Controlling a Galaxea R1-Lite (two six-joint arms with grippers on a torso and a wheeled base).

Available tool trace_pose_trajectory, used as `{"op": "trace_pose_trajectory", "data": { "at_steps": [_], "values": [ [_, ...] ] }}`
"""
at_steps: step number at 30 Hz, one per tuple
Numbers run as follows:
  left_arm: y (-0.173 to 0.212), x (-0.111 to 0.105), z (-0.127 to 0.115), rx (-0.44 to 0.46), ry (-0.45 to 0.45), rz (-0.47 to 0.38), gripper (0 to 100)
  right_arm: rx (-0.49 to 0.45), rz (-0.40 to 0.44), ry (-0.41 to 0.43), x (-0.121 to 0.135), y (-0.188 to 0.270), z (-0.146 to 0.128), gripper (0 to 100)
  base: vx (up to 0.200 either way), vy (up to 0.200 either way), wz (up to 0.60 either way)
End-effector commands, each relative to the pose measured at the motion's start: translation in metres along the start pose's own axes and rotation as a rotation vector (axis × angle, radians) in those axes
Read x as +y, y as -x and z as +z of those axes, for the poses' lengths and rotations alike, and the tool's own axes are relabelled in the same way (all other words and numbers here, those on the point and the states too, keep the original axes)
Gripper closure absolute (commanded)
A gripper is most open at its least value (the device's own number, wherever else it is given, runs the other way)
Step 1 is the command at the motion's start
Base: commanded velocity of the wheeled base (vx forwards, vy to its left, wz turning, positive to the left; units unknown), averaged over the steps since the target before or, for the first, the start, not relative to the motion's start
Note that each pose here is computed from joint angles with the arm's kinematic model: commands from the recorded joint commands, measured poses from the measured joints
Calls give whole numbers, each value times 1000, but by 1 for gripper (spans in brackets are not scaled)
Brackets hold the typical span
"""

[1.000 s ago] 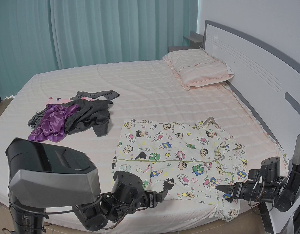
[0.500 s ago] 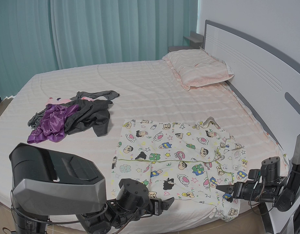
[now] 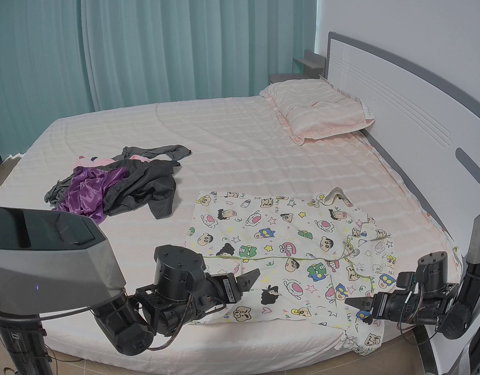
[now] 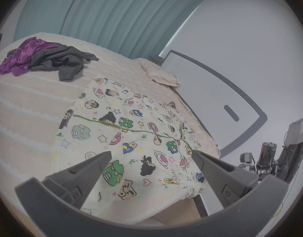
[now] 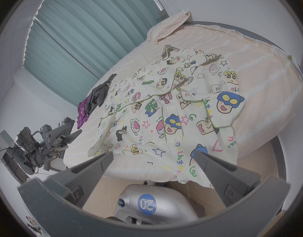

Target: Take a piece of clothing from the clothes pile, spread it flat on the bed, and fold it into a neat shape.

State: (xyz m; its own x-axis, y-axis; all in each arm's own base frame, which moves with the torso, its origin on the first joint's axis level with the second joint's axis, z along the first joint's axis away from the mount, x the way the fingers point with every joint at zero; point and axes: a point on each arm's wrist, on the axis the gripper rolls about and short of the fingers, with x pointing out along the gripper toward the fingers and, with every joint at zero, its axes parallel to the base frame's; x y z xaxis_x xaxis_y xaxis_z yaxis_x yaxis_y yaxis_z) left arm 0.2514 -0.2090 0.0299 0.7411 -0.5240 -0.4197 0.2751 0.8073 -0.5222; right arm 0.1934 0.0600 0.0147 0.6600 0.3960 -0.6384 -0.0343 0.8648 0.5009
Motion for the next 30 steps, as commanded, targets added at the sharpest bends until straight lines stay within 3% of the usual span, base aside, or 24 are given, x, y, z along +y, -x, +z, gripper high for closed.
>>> {"op": "trace_pose_trajectory", "data": {
  "at_steps": [1, 5, 9, 22, 30],
  "values": [
    [-20, 21, -11, 30, 14, 76, 0, 27, -12, -4, -2, 0, -5, 0, 0, 0, 0],
    [-37, 31, -30, 60, 3, 131, 0, 31, -17, -5, -3, -1, -6, 0, 0, 0, 0],
    [-46, 28, -43, 85, -11, 127, 0, 37, -17, -4, -3, -1, -7, 0, 0, 0, 0],
    [-46, 16, -51, 122, -25, 73, 0, 46, -19, -1, -3, -3, -8, 0, 0, 0, 0],
    [-37, 8, -66, 210, -44, -2, 0, 47, -23, -1, -3, -3, -8, 0, 0, 0, 0]
  ]
}}
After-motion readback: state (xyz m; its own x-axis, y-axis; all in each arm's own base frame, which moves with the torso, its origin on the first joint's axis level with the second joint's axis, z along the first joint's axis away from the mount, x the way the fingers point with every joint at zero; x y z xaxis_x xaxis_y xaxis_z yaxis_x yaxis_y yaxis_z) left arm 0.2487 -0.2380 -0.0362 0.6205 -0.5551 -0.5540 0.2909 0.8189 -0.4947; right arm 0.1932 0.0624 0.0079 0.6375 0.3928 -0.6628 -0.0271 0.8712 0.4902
